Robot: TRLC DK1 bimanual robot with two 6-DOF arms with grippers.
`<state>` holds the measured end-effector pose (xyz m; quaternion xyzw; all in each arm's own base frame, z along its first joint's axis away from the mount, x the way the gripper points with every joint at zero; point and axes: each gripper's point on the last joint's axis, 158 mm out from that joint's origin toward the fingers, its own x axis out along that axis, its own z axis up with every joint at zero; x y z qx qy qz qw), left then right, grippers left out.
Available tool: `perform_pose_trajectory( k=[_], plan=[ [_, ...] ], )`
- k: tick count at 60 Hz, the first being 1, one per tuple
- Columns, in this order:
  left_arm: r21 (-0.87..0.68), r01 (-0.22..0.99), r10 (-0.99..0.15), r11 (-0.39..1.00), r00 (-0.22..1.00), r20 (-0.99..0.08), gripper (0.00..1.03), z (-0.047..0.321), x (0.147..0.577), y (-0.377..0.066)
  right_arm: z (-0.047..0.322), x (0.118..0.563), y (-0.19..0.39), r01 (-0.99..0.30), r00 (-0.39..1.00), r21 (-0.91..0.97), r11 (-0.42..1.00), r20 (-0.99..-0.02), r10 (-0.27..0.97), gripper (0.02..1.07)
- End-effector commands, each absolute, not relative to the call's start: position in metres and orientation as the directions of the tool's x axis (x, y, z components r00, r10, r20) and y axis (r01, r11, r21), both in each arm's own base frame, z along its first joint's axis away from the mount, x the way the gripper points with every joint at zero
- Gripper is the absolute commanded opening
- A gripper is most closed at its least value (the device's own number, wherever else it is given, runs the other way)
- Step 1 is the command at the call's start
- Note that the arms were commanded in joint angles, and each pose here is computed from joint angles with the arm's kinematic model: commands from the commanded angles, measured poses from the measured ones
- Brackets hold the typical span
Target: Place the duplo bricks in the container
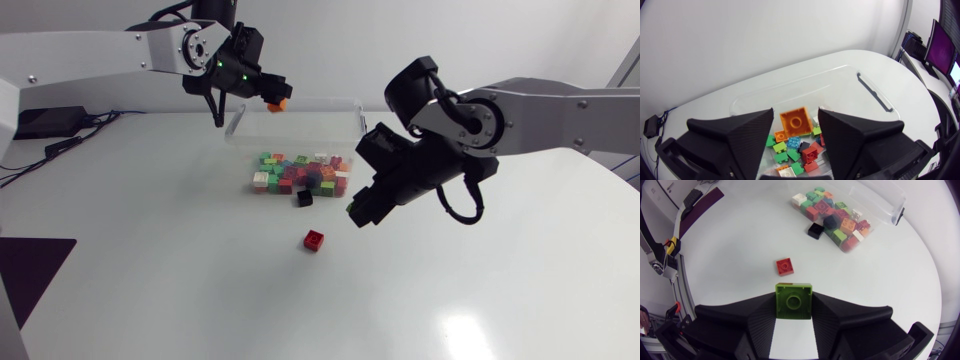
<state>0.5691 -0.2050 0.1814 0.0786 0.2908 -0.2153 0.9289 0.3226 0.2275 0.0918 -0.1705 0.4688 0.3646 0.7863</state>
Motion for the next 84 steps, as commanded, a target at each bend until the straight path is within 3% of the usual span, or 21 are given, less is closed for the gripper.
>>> perform_pose_trajectory(
  k=[1, 13, 31, 47, 77, 81, 84],
  plan=[
    [0.011, 0.433, -0.348, 0.901, 0.739, -0.576, 0.96, 0.181, 0.574, -0.207, 0.114, 0.336, 0.225, -0.740, 0.335, 0.052, 0.671, -0.836, 0.435, 0.34],
    [0.014, 0.431, -0.341, 0.902, 0.733, -0.589, 0.98, 0.193, 0.559, -0.199, 0.138, 0.365, 0.220, -0.724, 0.402, 0.027, 0.689, -0.796, 0.452, 0.34],
    [0.033, 0.490, -0.344, 0.871, 0.657, -0.671, 0.98, 0.189, 0.482, -0.193, 0.154, 0.416, 0.227, -0.704, 0.486, -0.011, 0.710, -0.737, 0.471, 0.34],
    [0.038, 0.573, -0.346, 0.819, 0.545, -0.764, 0.98, 0.137, 0.422, -0.204, 0.150, 0.461, 0.238, -0.695, 0.515, -0.016, 0.719, -0.708, 0.482, 0.34],
    [0.006, 0.667, -0.326, 0.745, 0.372, -0.869, 0.98, 0.061, 0.367, -0.228, 0.163, 0.519, 0.258, -0.691, 0.567, -0.011, 0.723, -0.628, 0.533, 0.36],
    [-0.010, 0.658, -0.320, 0.753, 0.353, -0.879, 0.98, 0.052, 0.365, -0.232, 0.163, 0.529, 0.261, -0.683, 0.580, -0.009, 0.730, -0.614, 0.535, 0.45],
    [-0.019, 0.649, -0.313, 0.760, 0.341, -0.887, 0.98, 0.046, 0.366, -0.235, 0.161, 0.535, 0.263, -0.681, 0.582, -0.006, 0.732, -0.612, 0.536, 0.69]
  ],
)
